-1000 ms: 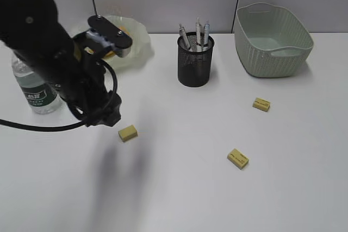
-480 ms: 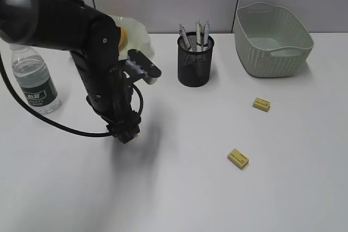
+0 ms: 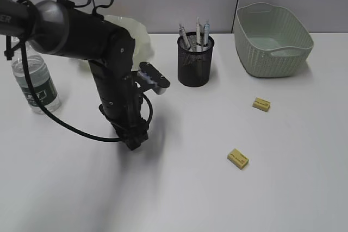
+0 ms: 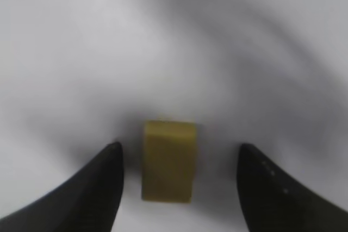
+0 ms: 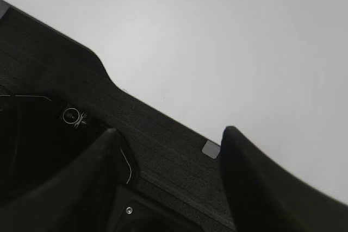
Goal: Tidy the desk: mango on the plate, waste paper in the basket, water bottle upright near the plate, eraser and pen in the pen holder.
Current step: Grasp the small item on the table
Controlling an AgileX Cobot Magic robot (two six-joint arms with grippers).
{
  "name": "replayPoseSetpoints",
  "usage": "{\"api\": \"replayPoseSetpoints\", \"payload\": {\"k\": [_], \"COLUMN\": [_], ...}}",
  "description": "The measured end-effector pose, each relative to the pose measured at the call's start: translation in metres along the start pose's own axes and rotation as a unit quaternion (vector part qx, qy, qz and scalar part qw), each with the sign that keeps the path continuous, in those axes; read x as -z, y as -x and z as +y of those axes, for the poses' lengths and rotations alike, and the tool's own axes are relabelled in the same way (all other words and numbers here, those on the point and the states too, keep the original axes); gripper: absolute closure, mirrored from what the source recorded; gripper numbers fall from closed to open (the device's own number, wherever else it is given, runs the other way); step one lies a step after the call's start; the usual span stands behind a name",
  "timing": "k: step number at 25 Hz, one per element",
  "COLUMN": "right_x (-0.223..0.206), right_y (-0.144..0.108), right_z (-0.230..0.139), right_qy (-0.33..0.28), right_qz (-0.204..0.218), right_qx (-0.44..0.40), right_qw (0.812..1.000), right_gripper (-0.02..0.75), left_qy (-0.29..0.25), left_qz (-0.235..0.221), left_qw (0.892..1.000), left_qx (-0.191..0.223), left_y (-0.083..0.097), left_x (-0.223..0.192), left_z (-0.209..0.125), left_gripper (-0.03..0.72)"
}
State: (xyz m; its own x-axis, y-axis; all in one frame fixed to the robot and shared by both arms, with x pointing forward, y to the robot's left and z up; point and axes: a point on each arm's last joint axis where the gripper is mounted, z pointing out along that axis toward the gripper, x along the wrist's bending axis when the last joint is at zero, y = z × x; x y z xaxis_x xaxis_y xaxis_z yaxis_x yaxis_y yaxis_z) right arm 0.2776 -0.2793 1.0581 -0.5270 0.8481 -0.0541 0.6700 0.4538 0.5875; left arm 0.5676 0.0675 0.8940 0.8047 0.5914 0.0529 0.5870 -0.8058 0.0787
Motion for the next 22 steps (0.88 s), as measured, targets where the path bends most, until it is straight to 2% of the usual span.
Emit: {"api": "replayPoseSetpoints", "payload": {"k": [4, 9, 10, 18, 22], "right_x": [0.0, 0.0, 0.0, 0.0, 0.0], "right_y": [0.0, 0.0, 0.0, 0.0, 0.0], "right_z": [0.0, 0.0, 0.0, 0.0, 0.0], "right_qy": [0.0, 0.0, 0.0, 0.0, 0.0], "right_qz": [-0.001, -0.001, -0.001, -0.001, -0.001], "right_qx": [-0.002, -0.002, -0.002, -0.002, -0.002], "right_qw": [1.0, 1.0, 1.0, 1.0, 1.0], "right_gripper": [0.273, 0.277, 0.277, 0.277, 0.277], "left_qy": [-0.003, -0.006, -0.006, -0.002, 0.051], "left_qz": [-0.005, -0.004, -0.004, -0.007, 0.008], "left_qw": [1.0, 1.0, 1.0, 1.0, 0.999], "left_qx": [0.001, 0.0, 0.0, 0.004, 0.007], "left_y": [0.0, 0.0, 0.0, 0.001, 0.0], "left_x": [-0.002, -0.002, -0.002, 0.01, 0.051], "left_z": [0.003, 0.002, 0.002, 0.002, 0.003], "left_gripper": [0.274, 0.473, 0.488, 0.487, 0.487]}}
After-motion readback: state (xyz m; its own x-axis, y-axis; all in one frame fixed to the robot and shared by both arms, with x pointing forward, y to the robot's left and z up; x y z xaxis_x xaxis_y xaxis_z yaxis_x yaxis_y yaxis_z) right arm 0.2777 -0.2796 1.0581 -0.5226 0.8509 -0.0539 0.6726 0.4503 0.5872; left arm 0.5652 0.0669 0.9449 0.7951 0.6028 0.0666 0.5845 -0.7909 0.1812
